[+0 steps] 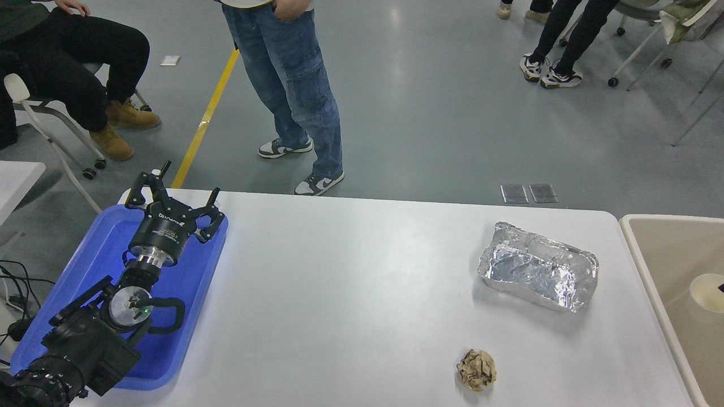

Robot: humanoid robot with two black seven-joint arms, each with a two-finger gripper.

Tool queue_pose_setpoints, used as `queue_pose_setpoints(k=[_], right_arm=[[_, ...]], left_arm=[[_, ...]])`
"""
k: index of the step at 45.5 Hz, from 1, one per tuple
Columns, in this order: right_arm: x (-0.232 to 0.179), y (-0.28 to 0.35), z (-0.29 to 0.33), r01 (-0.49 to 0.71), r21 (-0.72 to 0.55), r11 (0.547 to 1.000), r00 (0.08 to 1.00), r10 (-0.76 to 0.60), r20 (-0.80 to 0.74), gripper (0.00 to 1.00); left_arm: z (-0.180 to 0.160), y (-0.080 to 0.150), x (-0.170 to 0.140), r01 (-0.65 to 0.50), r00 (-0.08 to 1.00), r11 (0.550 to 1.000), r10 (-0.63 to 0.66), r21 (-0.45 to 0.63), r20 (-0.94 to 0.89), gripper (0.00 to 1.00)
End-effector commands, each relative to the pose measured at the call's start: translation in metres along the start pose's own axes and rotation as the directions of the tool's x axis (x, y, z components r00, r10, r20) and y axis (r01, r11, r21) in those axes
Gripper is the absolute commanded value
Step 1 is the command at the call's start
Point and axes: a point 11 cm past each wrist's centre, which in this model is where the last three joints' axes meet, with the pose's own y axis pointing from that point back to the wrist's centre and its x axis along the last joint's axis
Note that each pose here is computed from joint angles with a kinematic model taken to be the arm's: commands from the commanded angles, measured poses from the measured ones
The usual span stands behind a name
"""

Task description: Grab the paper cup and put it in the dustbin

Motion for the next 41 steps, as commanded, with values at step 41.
queue_pose_setpoints(k=[41], right_arm=[[0.141,0.03,-0.185,-0.104,0.311,0.945,0.979,0.152,-0.137,1.0]], left_arm=[[0.0,0.0,0.0,0.0,1.0,1.0,0.0,0.0,0.0,1.0]])
